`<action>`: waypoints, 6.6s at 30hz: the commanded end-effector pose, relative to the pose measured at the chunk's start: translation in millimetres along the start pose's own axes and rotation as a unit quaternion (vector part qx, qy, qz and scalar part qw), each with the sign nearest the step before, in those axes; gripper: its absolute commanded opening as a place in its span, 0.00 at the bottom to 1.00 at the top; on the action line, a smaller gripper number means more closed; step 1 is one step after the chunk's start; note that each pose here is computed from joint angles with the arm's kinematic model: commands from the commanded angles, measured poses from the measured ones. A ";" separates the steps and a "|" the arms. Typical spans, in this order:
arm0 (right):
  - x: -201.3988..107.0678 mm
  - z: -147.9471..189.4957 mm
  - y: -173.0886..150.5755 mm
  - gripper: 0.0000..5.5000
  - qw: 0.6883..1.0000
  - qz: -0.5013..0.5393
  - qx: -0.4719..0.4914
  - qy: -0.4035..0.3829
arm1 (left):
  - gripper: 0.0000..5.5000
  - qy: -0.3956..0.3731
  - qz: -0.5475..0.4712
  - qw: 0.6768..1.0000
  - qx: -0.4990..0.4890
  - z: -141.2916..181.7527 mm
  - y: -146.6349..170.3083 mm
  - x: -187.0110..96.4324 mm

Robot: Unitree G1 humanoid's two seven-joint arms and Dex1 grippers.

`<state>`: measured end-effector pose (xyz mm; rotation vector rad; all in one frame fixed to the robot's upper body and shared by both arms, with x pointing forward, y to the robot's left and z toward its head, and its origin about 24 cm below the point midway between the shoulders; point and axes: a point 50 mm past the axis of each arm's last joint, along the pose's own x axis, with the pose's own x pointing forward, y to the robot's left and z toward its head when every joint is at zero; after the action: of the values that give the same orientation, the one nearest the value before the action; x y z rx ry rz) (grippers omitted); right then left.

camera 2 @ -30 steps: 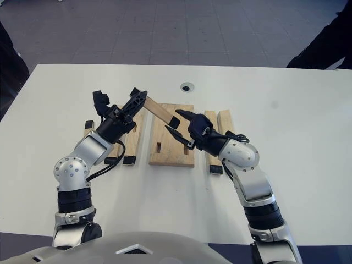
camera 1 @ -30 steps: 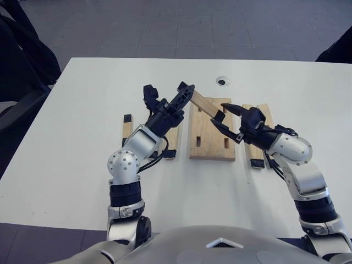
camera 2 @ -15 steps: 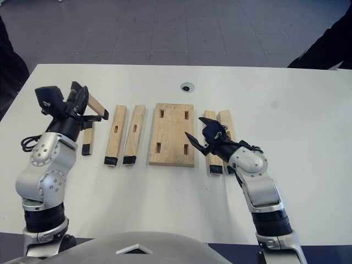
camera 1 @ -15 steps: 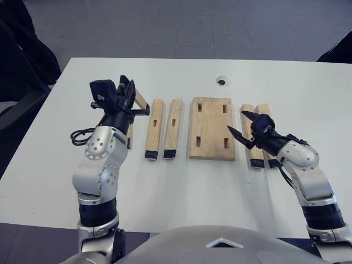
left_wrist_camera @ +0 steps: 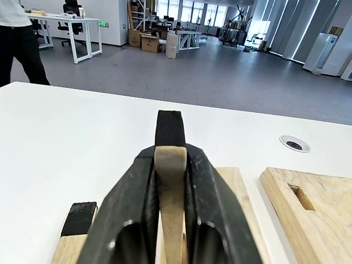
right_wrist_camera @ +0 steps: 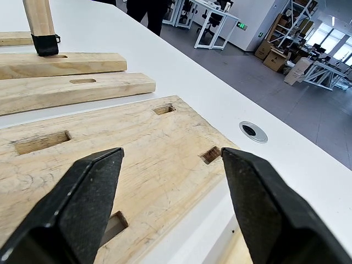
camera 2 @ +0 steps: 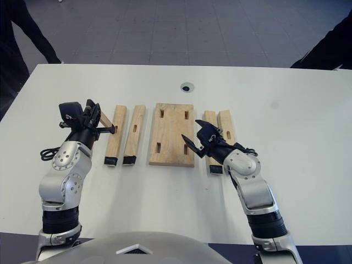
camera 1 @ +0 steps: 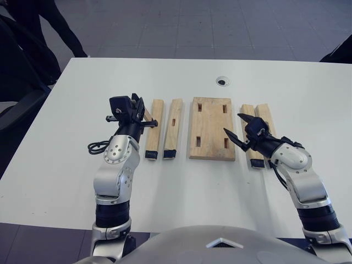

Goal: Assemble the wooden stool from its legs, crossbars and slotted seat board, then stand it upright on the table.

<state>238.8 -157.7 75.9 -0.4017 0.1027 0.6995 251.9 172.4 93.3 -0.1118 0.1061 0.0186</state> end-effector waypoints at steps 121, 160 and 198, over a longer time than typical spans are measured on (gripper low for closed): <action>-5.8 -9.0 4.7 0.59 1.000 -0.010 0.003 0.027 | 0.77 0.130 -0.140 0.973 0.127 82.3 54.0 -56.8; 2.5 -9.1 11.6 0.59 1.000 -0.009 0.005 0.025 | 0.57 -0.056 0.028 0.997 -0.033 70.7 21.1 40.1; 1.5 -11.5 16.2 0.59 1.000 -0.003 0.005 0.030 | 0.57 -0.271 0.026 0.961 0.039 126.0 23.1 21.3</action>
<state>228.9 -150.3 58.3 -0.4007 0.1644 0.6786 292.4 212.3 189.9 -0.0526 -0.3380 0.0958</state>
